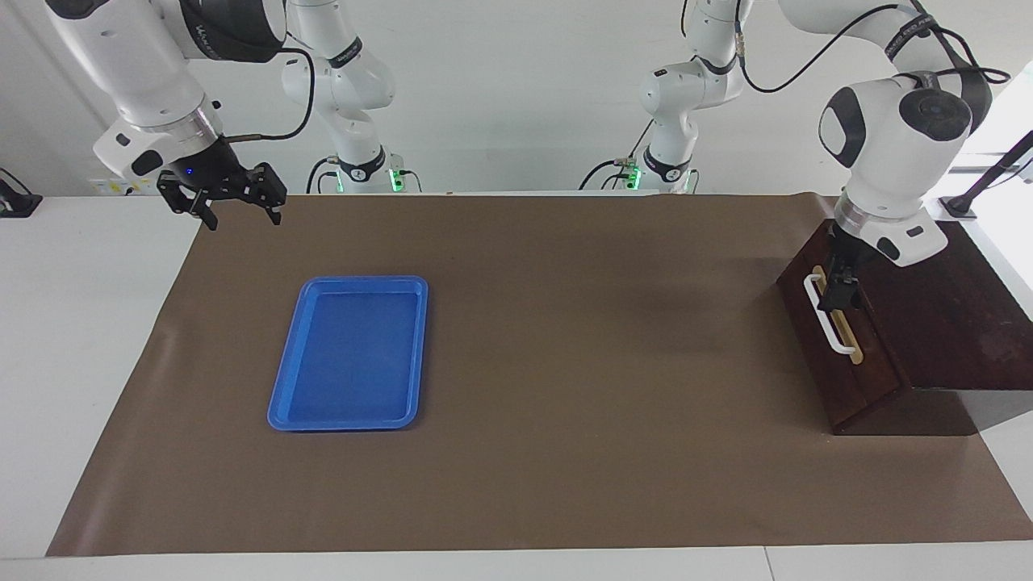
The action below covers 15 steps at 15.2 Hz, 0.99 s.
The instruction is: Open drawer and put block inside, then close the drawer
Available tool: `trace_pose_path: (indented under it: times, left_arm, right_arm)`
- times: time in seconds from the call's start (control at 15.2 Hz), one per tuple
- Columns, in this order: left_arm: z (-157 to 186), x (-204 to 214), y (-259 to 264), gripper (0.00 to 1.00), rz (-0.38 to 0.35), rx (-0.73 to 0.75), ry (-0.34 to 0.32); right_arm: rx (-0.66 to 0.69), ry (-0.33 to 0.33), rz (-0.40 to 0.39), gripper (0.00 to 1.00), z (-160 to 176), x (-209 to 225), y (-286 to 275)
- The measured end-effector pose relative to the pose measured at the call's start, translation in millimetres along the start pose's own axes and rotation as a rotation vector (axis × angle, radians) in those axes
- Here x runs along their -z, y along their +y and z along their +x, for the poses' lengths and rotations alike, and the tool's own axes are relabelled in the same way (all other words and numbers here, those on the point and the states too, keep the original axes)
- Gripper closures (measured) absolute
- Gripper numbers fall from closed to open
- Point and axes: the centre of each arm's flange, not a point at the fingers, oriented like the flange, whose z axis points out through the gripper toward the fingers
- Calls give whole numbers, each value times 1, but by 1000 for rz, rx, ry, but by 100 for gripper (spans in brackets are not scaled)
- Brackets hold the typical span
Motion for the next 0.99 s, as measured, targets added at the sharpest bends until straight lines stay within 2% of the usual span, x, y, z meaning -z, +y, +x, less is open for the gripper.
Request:
trace_pose_path:
  times: [0.26,0.46,0.66,0.79,0.99]
  left_arm:
    - [-33,33,2,0,-19,-382,-132]
    - [-44,36,-3,0,-15,-590,-178]
    - [-56,43,-2,0,-26,-694,-193]
    - [-65,47,-2,0,-48,-717,-229]
    - [-73,57,-7,0,-55,-735,-238]
  right_arm:
    - [-1,1,0,0,0,0,0]
    - [-1,2,0,0,0,1,1]
    - [-1,2,0,0,0,1,1]
    - [-2,2,0,0,0,1,1]
    - [-2,2,0,0,0,1,1]
